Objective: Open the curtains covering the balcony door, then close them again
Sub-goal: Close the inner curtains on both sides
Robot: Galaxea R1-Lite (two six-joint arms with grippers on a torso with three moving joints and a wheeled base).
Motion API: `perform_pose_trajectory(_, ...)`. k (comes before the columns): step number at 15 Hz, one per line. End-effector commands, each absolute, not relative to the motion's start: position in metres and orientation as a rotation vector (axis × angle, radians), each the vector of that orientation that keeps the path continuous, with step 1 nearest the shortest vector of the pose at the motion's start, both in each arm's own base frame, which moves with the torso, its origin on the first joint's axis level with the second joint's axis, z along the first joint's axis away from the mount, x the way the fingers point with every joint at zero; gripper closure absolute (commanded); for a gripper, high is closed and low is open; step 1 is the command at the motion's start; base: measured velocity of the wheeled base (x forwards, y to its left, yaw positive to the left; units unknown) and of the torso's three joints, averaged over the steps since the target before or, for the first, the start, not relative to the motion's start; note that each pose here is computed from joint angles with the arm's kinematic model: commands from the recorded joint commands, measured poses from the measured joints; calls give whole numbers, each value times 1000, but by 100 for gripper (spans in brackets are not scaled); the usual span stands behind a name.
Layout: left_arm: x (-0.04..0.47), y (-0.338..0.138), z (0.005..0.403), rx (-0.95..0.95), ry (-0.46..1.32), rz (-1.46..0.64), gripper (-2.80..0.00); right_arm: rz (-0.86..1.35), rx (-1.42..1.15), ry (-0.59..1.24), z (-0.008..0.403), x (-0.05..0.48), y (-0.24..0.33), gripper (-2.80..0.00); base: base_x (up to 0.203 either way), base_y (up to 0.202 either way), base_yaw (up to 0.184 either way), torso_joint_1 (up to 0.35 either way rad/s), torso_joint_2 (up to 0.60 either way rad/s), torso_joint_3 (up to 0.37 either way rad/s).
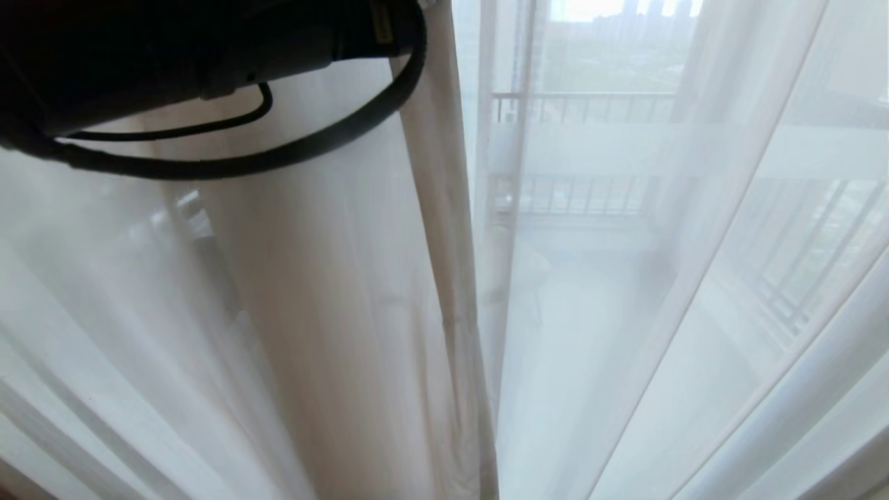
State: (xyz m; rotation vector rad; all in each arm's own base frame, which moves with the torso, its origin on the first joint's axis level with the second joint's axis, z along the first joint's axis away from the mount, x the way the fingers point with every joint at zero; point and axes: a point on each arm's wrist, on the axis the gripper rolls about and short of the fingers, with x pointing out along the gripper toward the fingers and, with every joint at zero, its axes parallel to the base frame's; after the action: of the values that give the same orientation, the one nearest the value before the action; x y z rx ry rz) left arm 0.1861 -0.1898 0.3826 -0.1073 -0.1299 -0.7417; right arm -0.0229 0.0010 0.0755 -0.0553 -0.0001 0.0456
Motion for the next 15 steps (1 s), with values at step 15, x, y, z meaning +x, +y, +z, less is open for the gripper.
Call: perform_pose_trajectory(15, 188, -57, 373, -71, -149, -244, 0, 46, -57, 0, 76, -23, 1, 0, 0, 0, 0, 0, 0, 0)
